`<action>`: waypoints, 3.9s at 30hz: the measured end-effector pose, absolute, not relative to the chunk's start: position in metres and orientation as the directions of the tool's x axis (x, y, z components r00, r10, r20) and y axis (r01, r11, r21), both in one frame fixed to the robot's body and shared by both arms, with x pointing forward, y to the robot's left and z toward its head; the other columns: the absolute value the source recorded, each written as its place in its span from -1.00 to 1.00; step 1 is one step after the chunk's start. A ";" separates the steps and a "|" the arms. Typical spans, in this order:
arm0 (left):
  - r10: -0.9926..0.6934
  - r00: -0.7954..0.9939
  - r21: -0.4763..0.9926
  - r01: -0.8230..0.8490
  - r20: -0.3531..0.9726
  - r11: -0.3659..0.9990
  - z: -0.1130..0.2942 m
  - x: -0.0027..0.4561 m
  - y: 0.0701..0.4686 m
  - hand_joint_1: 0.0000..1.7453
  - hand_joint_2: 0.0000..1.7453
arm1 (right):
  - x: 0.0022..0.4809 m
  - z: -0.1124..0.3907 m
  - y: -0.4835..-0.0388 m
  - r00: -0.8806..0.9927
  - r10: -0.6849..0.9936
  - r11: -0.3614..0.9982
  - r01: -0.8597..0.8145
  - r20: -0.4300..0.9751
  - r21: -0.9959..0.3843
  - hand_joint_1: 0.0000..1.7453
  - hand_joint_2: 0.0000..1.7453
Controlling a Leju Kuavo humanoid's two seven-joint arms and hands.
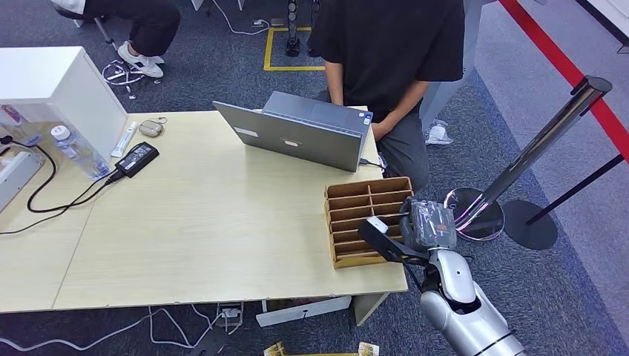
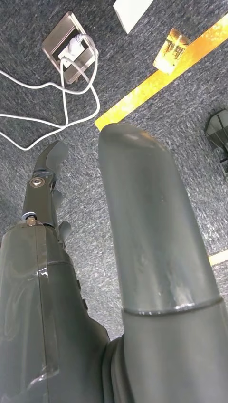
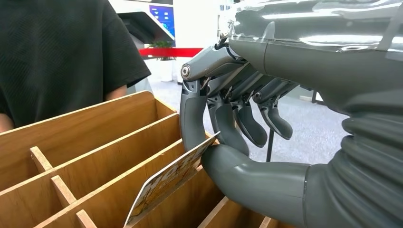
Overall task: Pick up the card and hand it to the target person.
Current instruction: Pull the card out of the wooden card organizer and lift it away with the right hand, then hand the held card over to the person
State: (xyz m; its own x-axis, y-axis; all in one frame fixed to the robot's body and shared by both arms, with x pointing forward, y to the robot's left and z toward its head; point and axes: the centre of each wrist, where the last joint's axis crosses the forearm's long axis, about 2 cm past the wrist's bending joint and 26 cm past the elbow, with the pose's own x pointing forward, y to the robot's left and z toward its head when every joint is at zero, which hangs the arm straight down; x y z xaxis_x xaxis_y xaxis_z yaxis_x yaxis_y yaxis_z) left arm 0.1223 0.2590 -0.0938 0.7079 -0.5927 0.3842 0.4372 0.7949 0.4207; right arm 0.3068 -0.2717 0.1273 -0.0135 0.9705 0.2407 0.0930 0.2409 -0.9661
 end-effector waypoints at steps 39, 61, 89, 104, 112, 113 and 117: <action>-0.598 0.705 0.418 0.445 0.383 0.792 -0.097 0.112 0.260 -1.00 -1.00 | 0.304 0.219 -0.282 -0.171 0.740 0.663 0.342 0.650 -0.666 1.00 1.00; -0.635 0.671 0.430 0.478 0.384 0.766 -0.089 0.138 0.252 -1.00 -1.00 | 0.383 0.232 -0.340 -0.017 0.615 0.680 0.517 0.788 -0.520 1.00 1.00; -0.647 0.653 0.427 0.494 0.392 0.757 -0.087 0.144 0.246 -1.00 -1.00 | 0.398 0.184 -0.331 0.112 0.645 0.643 0.456 0.756 -0.615 1.00 1.00; -0.649 0.651 0.428 0.496 0.392 0.756 -0.087 0.144 0.246 -1.00 -1.00 | 0.402 0.182 -0.326 0.117 0.623 0.660 0.453 0.774 -0.600 1.00 1.00; -0.649 0.651 0.427 0.496 0.393 0.756 -0.087 0.144 0.246 -1.00 -1.00 | 0.404 0.185 -0.323 0.105 0.612 0.672 0.454 0.784 -0.586 1.00 1.00; -0.649 0.651 0.427 0.496 0.393 0.756 -0.087 0.144 0.246 -1.00 -1.00 | 0.405 0.185 -0.323 0.103 0.611 0.673 0.454 0.785 -0.584 1.00 1.00; -0.650 0.651 0.427 0.497 0.393 0.756 -0.087 0.144 0.246 -1.00 -1.00 | 0.405 0.186 -0.321 0.099 0.608 0.677 0.453 0.788 -0.579 1.00 1.00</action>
